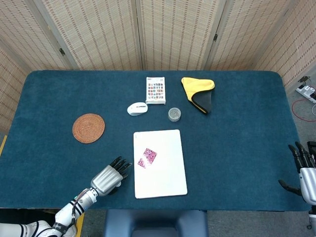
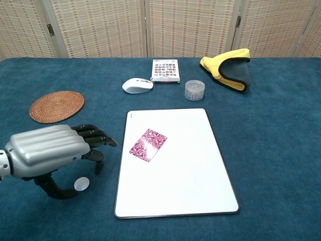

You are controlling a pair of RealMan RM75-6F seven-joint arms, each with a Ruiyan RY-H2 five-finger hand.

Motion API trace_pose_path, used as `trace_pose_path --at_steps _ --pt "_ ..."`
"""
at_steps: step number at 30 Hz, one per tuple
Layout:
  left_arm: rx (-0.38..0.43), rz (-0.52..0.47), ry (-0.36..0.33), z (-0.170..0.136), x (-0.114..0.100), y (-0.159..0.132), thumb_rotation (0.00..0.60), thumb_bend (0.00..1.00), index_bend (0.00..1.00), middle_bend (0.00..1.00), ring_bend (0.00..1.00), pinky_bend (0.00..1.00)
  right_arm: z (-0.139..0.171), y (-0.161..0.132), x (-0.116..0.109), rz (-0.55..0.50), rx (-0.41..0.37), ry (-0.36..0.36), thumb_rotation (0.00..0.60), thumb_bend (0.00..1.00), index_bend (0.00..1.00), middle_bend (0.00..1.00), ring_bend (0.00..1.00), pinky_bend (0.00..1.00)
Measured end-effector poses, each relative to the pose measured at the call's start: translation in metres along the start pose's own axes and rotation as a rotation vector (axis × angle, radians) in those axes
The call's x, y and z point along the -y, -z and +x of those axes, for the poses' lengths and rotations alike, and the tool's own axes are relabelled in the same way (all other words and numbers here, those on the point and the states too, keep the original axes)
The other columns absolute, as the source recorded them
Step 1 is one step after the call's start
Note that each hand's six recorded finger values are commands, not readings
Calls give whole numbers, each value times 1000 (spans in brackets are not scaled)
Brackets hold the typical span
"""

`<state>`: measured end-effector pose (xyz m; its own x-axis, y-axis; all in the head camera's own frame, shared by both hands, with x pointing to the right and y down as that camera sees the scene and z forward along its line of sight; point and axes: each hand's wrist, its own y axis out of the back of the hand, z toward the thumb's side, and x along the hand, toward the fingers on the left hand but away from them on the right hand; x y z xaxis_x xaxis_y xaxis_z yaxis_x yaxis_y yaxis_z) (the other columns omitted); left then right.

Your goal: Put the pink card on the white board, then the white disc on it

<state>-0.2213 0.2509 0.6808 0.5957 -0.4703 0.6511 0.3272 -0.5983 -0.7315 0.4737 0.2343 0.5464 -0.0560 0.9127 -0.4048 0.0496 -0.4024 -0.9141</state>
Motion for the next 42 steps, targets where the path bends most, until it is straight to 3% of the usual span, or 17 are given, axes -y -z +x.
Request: trace_pose_path --at_steps 30,36,42 --pt "-37 -20 6 6 12 8 600 370 514 140 74 0 3 0 0 4 5 -1 600 38 74 51 126 0" --pt "-48 -25 -31 9 -3 15 600 370 514 141 74 0 3 0 -2 7 6 1 600 38 78 51 127 0" --pt "-51 -50 -80 24 -32 19 600 371 513 141 74 0 3 1 -2 6 8 2 600 38 79 51 126 0"
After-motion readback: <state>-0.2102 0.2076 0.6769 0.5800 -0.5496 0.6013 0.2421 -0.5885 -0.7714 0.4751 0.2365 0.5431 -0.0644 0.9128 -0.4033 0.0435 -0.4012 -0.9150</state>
